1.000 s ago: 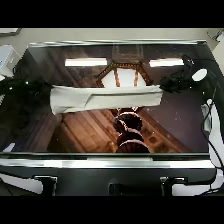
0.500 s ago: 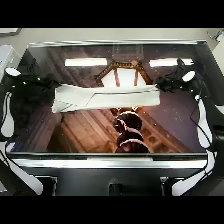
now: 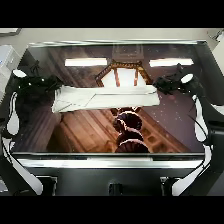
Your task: Fold the clothes and pants, and hang the long-sleeved shirts on hangers.
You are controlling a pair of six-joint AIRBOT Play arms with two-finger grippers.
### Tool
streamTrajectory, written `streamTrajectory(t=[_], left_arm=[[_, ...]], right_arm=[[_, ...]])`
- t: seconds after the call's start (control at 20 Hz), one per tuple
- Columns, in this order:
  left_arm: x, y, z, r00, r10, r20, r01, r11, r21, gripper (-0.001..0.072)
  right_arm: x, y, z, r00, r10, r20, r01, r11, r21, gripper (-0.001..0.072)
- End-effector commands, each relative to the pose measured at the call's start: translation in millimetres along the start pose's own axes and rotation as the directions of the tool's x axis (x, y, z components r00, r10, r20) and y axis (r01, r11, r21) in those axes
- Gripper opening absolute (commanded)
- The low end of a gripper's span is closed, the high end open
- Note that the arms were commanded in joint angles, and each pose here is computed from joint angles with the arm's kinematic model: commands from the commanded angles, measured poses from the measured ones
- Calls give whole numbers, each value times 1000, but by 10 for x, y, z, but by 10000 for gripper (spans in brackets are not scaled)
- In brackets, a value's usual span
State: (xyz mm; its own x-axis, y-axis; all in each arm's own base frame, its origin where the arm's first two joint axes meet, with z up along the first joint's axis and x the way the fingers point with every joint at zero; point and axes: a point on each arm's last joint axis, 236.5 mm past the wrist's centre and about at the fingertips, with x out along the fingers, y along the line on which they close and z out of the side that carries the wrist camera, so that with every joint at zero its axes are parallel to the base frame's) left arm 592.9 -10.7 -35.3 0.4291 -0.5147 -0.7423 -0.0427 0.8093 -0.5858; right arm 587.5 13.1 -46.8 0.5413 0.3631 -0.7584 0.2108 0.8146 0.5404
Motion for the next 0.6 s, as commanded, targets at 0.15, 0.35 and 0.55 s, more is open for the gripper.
streamTrajectory(t=[0.15,0.35,0.55], left_arm=[[-605,-104,-62,986,165,-33,-164,985,51,609],[-838,-414,-194,980,191,-61,-184,977,109,667],[-890,-590,-282,979,186,-82,-177,979,99,668]], right_arm=[[-364,-410,128,998,-9,-68,19,988,152,536],[-149,-286,-344,960,126,-251,-88,984,157,626],[-5,-357,-447,950,139,-280,-94,982,165,624]])
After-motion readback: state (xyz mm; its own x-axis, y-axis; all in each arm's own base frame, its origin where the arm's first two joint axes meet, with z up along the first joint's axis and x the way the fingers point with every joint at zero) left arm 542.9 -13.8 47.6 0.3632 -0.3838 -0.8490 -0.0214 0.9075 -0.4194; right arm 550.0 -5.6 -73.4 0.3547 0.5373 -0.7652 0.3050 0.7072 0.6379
